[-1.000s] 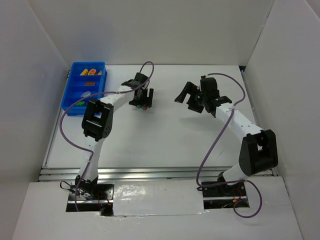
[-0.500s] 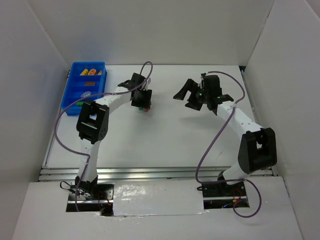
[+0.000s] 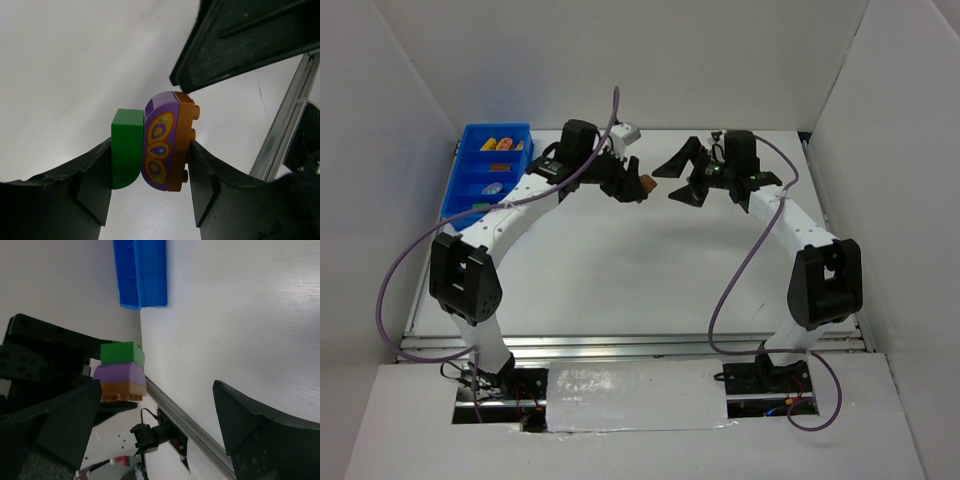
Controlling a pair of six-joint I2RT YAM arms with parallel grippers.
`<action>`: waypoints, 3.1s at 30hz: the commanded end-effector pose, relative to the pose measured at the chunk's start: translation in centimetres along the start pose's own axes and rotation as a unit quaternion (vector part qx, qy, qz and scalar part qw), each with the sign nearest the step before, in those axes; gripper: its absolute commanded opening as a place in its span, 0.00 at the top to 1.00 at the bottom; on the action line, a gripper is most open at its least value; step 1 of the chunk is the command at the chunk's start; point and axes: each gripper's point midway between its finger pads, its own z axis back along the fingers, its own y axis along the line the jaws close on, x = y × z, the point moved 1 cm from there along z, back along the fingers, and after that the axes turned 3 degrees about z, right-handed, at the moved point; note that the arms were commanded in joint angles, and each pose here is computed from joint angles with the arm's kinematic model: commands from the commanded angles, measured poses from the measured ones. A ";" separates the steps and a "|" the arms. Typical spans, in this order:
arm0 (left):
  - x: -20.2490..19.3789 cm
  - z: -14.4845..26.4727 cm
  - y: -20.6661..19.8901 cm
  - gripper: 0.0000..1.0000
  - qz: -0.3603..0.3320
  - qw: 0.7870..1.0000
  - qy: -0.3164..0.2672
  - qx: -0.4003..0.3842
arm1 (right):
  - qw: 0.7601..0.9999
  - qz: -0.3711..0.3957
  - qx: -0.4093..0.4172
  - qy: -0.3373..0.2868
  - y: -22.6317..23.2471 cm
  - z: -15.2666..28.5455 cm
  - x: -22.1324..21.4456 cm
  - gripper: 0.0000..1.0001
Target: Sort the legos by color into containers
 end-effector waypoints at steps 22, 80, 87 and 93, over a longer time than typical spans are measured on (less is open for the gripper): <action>-0.9 -1.5 -2.0 0.97 -0.040 0.998 0.036 -0.028 | 0.996 0.034 0.036 0.070 3.4 -1.9 -4.5 0.56; 5.6 7.0 -9.6 0.28 0.133 0.931 -0.043 -0.337 | 0.879 0.276 0.373 0.112 10.6 4.9 -3.0 1.00; 5.5 6.8 -9.5 0.68 0.139 0.930 -0.039 -0.338 | 0.878 0.286 0.367 0.109 10.6 4.7 -3.0 1.00; 6.2 6.1 -8.8 1.00 0.151 0.932 -0.040 -0.326 | 0.878 0.304 0.353 0.113 10.3 4.2 -3.5 1.00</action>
